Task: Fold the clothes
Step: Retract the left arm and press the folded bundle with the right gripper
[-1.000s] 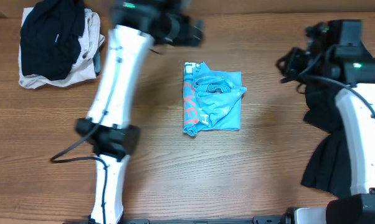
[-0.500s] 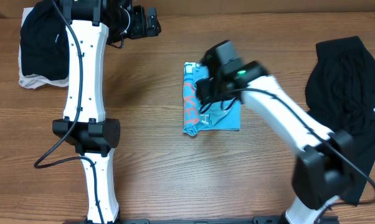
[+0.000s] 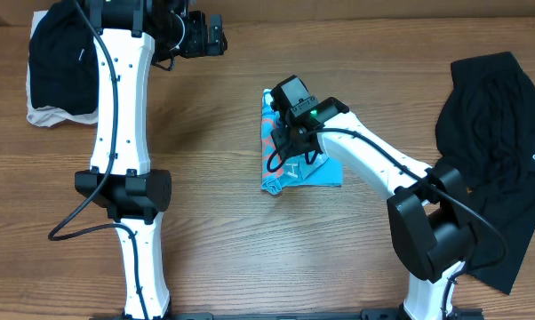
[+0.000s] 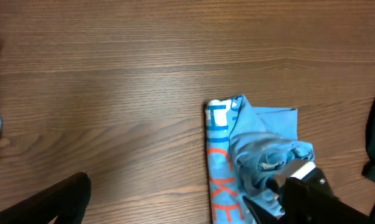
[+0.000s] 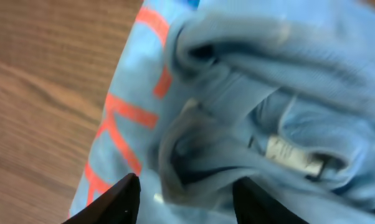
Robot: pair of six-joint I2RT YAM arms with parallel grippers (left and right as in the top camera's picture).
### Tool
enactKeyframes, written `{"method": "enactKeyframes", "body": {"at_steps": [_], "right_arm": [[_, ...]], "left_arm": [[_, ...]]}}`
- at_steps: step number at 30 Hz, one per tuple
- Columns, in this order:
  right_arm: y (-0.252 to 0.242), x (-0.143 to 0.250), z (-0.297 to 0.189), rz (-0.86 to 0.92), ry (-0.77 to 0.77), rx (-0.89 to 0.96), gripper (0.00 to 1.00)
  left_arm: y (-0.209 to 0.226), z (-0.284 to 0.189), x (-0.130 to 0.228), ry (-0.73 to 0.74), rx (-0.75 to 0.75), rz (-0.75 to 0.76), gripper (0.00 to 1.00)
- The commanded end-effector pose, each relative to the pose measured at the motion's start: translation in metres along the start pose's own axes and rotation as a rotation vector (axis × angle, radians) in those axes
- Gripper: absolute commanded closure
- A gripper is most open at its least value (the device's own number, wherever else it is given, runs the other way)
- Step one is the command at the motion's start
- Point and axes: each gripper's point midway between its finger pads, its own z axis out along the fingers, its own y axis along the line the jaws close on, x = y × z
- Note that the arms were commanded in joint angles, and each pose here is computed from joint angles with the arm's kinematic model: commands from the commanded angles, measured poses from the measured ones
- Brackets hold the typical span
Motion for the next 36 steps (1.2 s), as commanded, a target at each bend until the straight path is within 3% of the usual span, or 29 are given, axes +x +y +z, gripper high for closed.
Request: {"method": "enactKeyframes", "body": {"at_steps": [1,4,7,10,11,18,24,28,34,36], "right_arm": [[-0.008,-0.007,0.003,-0.001,-0.028,0.041,0.48],[-0.007,-0.014,0.002,0.000,-0.055,0.037,0.49],[-0.009,-0.021,0.003,0.010,-0.084,0.045,0.61],[-0.015,-0.023,0.003,0.021,-0.090,0.051,0.82],[-0.019,-0.022,0.003,0.029,-0.086,0.055,0.95],[-0.042,-0.004,0.001,0.082,-0.004,0.075,0.96],[-0.067,0.010,-0.038,0.297,0.034,0.050,0.96],[-0.076,0.038,-0.060,0.388,0.145,-0.033,0.96],[-0.102,0.080,-0.059,0.454,0.284,0.023,0.96],[-0.106,0.089,-0.053,0.468,0.303,0.027,0.90]], "left_arm": [[0.003,-0.003,0.001,-0.001,-0.015,0.021,0.00],[0.003,-0.003,0.001,0.001,-0.016,0.021,0.00],[0.003,-0.003,0.001,0.002,-0.015,0.020,0.00],[0.003,-0.003,0.003,0.008,-0.017,0.019,0.00],[0.003,-0.003,0.003,0.010,-0.018,0.018,0.00],[0.005,-0.003,0.006,0.018,-0.026,0.024,0.00],[0.005,-0.003,0.006,0.018,-0.028,0.024,0.00],[0.006,-0.003,0.005,0.017,-0.031,0.024,0.00],[0.010,-0.003,0.004,0.009,-0.058,0.025,0.00],[0.010,-0.003,0.004,0.009,-0.058,0.025,0.00]]}}
